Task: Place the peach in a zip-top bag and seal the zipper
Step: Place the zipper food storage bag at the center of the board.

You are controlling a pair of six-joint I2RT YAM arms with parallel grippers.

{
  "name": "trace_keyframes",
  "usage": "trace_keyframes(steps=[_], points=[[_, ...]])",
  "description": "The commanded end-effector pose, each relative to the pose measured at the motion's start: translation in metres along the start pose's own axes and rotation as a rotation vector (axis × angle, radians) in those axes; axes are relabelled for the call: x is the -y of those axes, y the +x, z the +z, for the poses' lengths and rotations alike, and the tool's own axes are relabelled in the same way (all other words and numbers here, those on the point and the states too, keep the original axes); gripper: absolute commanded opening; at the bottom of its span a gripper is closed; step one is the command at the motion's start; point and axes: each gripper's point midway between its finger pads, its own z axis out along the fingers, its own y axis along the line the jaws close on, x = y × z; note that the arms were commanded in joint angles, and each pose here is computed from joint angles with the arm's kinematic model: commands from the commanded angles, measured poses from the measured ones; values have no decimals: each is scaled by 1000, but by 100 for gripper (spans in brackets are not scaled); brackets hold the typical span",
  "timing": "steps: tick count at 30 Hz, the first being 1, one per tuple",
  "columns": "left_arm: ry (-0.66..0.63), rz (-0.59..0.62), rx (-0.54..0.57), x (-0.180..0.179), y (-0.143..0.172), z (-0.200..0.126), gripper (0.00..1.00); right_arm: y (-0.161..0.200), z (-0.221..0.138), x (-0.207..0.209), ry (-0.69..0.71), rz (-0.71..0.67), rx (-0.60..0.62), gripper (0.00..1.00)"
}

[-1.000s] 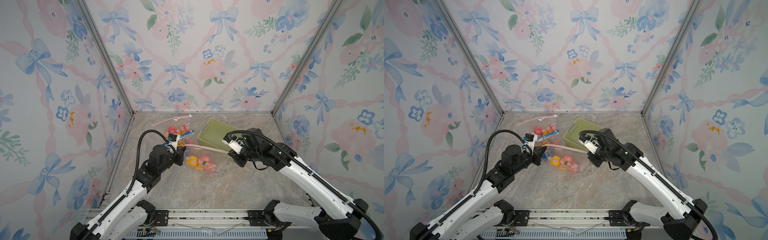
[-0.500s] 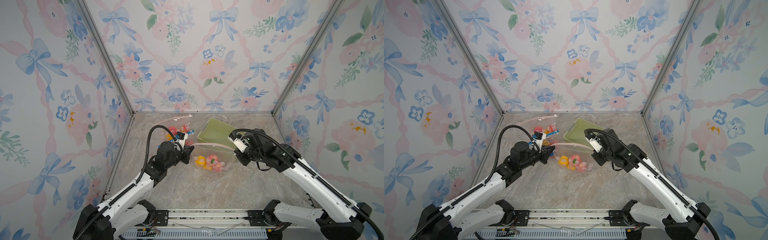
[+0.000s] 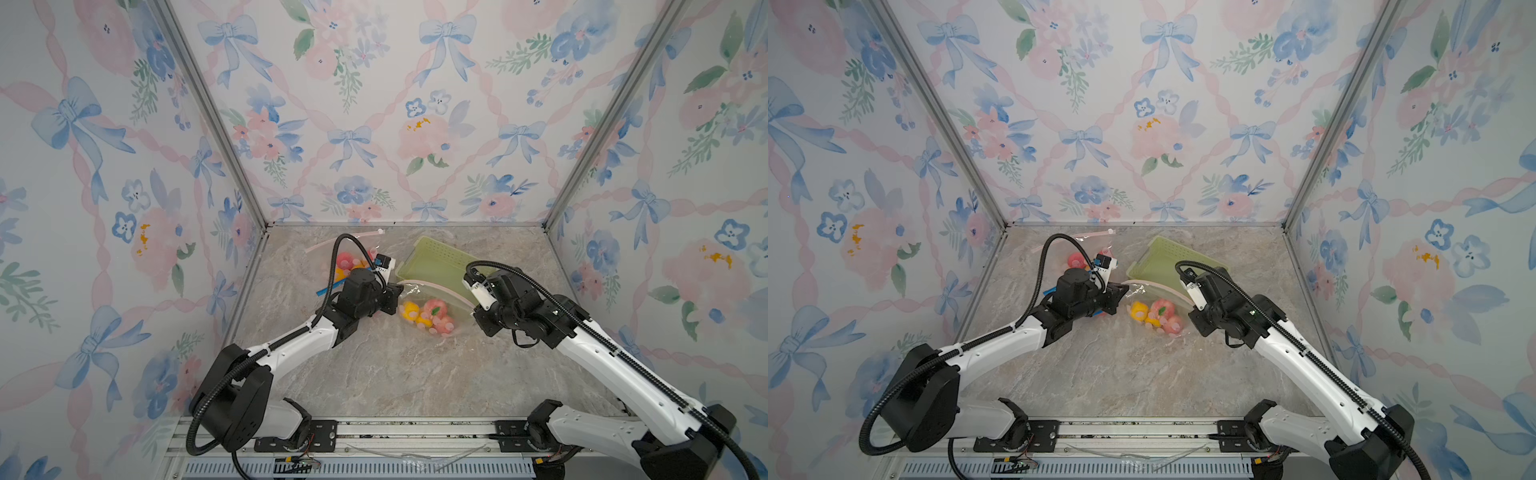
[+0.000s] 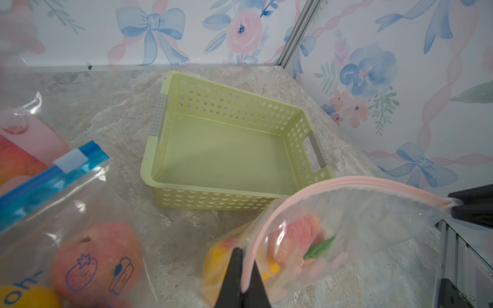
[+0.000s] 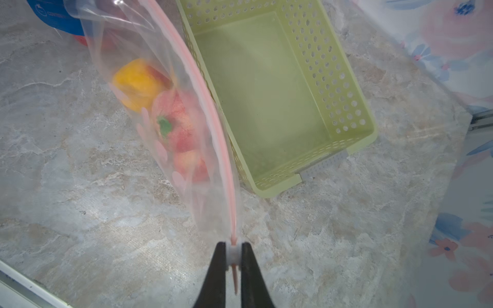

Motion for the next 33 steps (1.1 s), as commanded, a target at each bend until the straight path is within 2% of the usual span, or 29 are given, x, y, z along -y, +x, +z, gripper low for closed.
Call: trace_keyframes(steps=[1,4,9,10,13,18,22,28,30,32,33], points=[[33,-32,25,2,-11,8,0,-6,7,9,5,96,23,7],[55,-37,25,6,-17,12,0,-10,8,13,8,129,25,18],[112,-48,48,19,-31,3,26,-20,2,6,-48,151,54,49],[116,-50,55,21,-35,-1,30,-23,-1,5,-57,157,65,52],[112,-48,77,25,-44,-14,45,-30,-9,3,-80,170,95,58],[97,-43,92,27,-52,-28,62,-40,-18,1,-100,188,130,67],[77,-29,95,28,-59,-35,71,-48,-24,6,-80,198,146,73],[29,-22,155,29,-86,-61,92,-62,-43,20,-32,241,175,76],[-13,-25,185,25,-95,-75,97,-66,-52,26,-16,270,196,79],[-72,-31,229,16,-105,-95,97,-68,-63,33,3,310,220,85],[-114,-40,249,8,-109,-106,97,-68,-70,40,29,339,235,90]])
